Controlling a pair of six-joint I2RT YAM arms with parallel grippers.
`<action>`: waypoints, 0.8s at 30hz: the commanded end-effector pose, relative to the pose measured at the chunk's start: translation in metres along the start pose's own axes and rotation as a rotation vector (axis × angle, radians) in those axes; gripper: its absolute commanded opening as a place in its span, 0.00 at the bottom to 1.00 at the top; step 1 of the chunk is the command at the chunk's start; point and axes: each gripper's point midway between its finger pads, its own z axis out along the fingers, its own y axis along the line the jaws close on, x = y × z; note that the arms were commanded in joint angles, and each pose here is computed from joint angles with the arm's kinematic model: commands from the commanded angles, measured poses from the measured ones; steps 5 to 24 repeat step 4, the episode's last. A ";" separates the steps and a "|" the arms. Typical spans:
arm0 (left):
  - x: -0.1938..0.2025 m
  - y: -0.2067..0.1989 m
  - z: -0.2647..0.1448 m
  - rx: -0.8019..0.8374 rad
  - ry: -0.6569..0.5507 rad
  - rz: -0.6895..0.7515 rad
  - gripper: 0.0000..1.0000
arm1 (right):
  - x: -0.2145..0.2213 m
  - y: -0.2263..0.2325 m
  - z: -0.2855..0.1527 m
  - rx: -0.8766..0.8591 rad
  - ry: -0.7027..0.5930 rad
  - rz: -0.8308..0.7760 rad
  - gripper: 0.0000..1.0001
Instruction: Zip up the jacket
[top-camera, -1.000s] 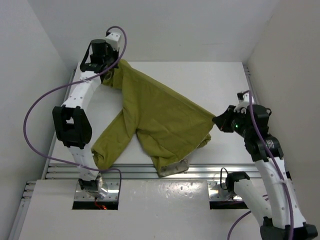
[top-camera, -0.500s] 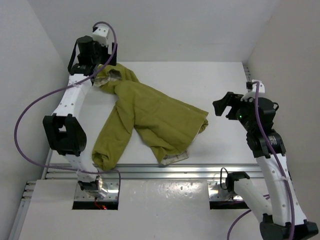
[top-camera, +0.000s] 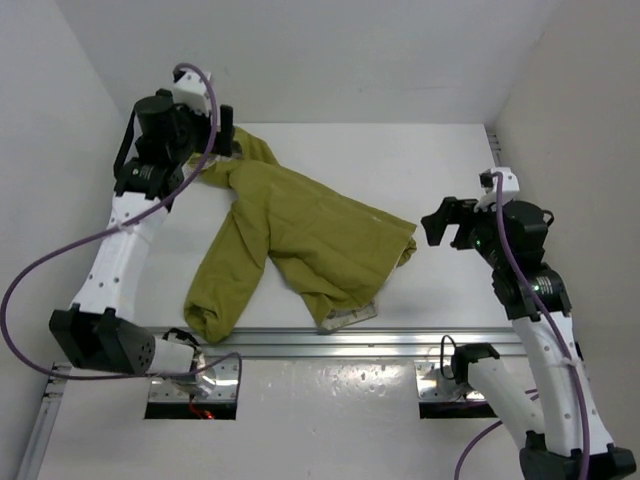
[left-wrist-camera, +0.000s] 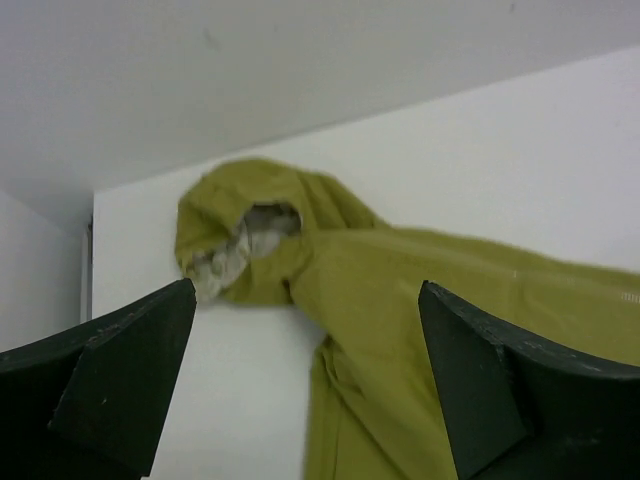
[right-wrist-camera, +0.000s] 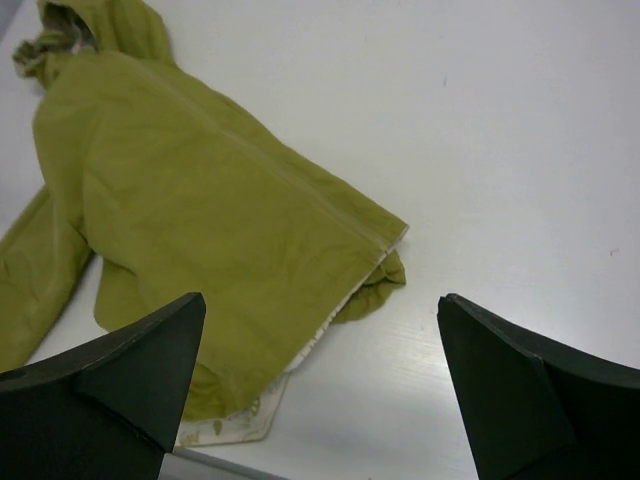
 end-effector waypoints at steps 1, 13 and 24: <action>0.030 -0.005 -0.022 -0.014 0.069 -0.031 1.00 | 0.019 -0.011 0.001 0.032 0.078 -0.061 1.00; 0.037 -0.004 -0.036 -0.037 0.070 -0.040 1.00 | 0.032 -0.012 0.002 0.029 0.126 -0.078 1.00; 0.037 -0.004 -0.036 -0.037 0.070 -0.040 1.00 | 0.032 -0.012 0.002 0.029 0.126 -0.078 1.00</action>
